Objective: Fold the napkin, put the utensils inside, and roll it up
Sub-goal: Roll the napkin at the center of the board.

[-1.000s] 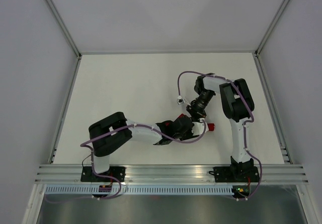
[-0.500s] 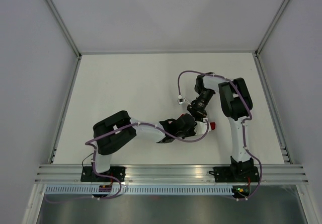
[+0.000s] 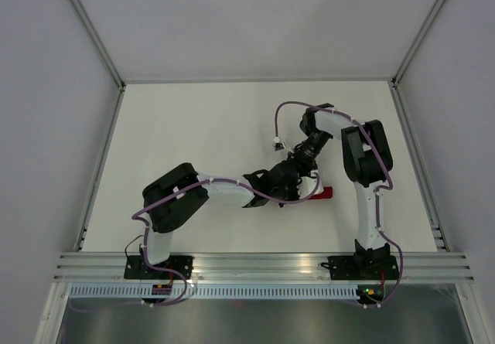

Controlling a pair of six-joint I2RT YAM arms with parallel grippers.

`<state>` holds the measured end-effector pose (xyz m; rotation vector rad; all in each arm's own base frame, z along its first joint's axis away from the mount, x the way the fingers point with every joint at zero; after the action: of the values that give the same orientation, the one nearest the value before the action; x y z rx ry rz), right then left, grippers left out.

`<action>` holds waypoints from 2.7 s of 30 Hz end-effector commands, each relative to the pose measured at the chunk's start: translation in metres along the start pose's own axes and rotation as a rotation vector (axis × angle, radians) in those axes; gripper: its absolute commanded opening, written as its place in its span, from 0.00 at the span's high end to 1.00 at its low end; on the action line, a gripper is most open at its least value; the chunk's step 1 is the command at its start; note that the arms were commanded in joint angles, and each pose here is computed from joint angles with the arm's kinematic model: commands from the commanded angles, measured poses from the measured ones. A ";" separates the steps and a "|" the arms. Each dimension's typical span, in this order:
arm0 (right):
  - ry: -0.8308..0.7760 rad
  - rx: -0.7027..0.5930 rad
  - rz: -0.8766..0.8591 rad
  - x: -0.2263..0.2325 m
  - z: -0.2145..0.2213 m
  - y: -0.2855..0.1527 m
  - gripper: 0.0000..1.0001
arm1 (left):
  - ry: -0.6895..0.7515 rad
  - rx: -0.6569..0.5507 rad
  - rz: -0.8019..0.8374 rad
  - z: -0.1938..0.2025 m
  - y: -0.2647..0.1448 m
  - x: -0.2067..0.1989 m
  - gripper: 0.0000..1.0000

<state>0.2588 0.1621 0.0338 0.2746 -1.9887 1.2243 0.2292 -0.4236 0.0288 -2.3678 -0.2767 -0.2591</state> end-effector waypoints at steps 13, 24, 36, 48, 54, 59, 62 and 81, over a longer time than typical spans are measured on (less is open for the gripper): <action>-0.036 -0.530 0.393 -0.027 -0.075 -0.121 0.32 | -0.262 0.142 0.245 0.046 -0.003 -0.021 0.87; -0.216 -0.694 0.671 0.014 -0.025 -0.143 0.30 | -0.491 0.150 0.445 0.047 -0.007 -0.008 0.85; -0.542 -0.523 0.990 0.031 0.001 -0.069 0.25 | -0.707 0.178 0.611 0.051 -0.007 0.000 0.84; -0.652 -0.298 1.003 0.015 -0.005 0.003 0.25 | -0.782 0.188 0.655 0.048 -0.003 0.005 0.83; -0.650 -0.214 1.017 0.003 0.001 0.016 0.37 | -0.788 0.181 0.678 0.045 -0.005 0.004 0.79; -0.653 -0.180 1.005 0.000 0.003 0.019 0.59 | -0.777 0.167 0.672 0.039 -0.011 0.008 0.64; -0.626 -0.144 0.970 0.000 0.007 0.022 0.71 | -0.766 0.158 0.639 0.034 -0.013 0.016 0.56; -0.374 0.010 0.691 0.017 0.023 0.045 0.78 | -0.886 -0.049 -0.164 0.002 -0.100 0.187 0.52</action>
<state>0.2429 0.1834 0.0261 -0.3523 -2.7293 1.6674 0.3457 -0.3460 0.0946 -2.3355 -0.5118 0.7607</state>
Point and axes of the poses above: each gripper's point midway between its finger pads, its own y axis out along the fingers, its own x axis along the line the jaws close on, z = x × y, the point moved 1 cm from there along -y, back along the fingers, and after that the axes turned 2 degrees about y, right-handed, at the moved point
